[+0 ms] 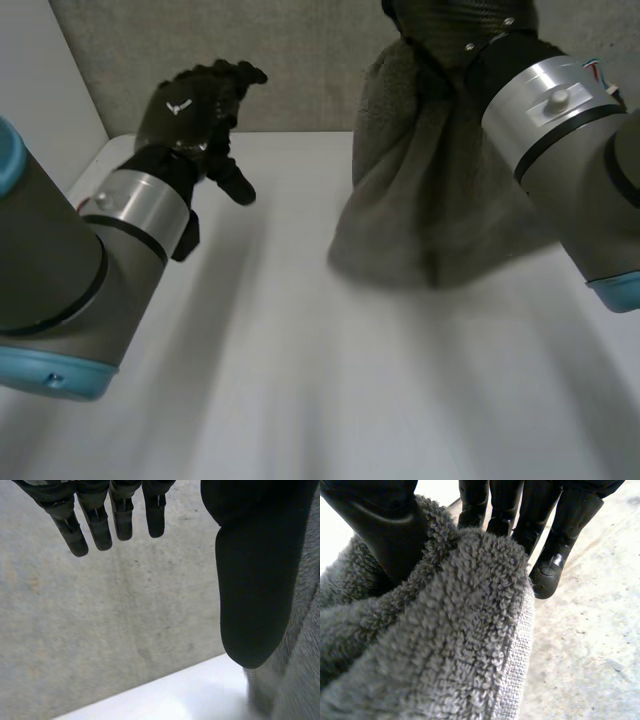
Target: Fold the towel.
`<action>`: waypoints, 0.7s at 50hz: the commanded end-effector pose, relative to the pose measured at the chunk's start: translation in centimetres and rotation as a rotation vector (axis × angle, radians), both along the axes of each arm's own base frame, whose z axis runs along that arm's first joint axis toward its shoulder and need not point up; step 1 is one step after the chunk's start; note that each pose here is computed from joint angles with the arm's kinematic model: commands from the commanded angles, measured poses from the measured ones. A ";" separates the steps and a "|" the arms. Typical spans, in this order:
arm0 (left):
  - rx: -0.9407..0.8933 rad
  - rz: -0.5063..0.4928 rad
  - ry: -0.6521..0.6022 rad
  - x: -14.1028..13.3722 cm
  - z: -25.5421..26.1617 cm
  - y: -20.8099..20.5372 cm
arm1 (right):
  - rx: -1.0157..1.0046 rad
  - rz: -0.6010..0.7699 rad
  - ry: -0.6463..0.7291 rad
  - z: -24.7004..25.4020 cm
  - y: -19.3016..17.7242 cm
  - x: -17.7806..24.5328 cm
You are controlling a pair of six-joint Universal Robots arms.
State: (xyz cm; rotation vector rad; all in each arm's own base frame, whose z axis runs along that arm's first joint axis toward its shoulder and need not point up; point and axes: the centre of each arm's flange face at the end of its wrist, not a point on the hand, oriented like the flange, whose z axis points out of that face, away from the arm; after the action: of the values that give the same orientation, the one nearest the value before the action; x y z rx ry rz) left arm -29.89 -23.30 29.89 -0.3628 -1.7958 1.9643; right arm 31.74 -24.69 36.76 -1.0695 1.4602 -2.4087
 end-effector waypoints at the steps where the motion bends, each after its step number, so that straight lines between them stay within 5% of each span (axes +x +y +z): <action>1: 0.083 -0.068 0.016 -0.7 -2.4 0.1 | 0.087 0.051 0.069 -3.3 1.5 1.5; 17: 0.359 -0.296 0.114 -3.1 -7.4 0.7 | 0.196 0.084 0.137 -7.4 3.0 1.6; 35: 0.596 -0.262 0.146 -3.2 -11.7 0.2 | 0.177 0.056 0.128 -6.8 2.4 1.1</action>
State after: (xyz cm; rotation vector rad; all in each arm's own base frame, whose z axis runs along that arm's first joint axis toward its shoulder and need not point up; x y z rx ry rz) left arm -33.54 -22.99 19.01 -0.2559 -1.9556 1.2055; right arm 33.04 -21.94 29.82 -1.2336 1.6130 -2.1515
